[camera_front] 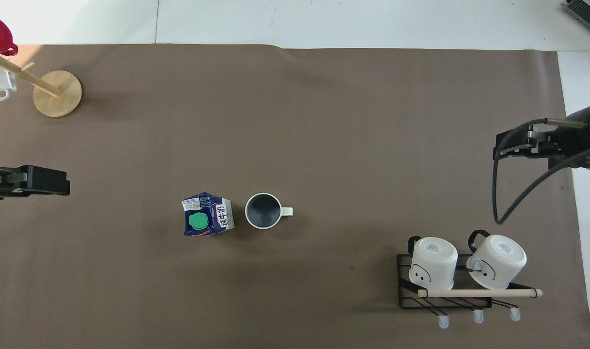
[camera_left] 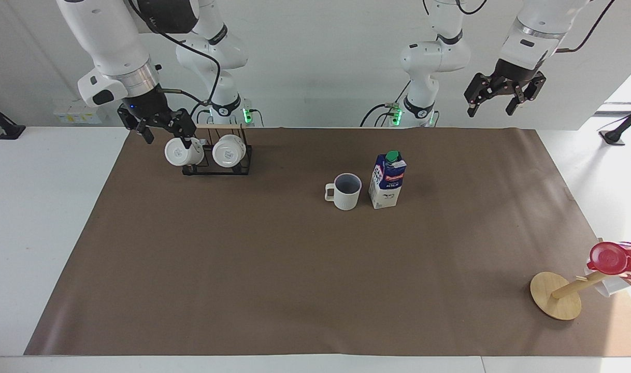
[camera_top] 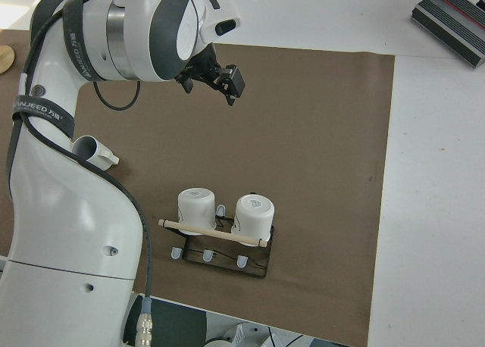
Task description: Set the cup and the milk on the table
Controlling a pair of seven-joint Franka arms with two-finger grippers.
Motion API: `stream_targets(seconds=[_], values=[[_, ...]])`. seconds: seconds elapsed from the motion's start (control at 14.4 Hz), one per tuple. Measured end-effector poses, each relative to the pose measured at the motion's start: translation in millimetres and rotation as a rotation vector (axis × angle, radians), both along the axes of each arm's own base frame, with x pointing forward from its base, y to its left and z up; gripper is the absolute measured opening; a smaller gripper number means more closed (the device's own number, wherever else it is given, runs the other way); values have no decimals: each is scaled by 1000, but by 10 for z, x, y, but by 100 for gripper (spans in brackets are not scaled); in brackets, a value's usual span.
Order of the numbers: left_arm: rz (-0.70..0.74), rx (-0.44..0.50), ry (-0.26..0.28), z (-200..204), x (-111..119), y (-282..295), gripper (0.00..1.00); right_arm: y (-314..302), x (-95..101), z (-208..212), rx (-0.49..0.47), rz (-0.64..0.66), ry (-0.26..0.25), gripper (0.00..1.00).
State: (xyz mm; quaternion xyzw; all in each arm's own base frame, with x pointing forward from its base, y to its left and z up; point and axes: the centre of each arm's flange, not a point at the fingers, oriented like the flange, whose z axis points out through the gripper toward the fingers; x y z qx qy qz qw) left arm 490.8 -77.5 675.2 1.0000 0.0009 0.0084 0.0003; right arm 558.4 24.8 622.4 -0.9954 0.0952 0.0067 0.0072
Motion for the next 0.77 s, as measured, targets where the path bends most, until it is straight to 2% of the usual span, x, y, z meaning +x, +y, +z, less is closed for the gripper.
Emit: stream_targets(seconds=[0.77], values=[[0,0,1,0,-1,-2,100,19,0,16,0,4,-3,100]])
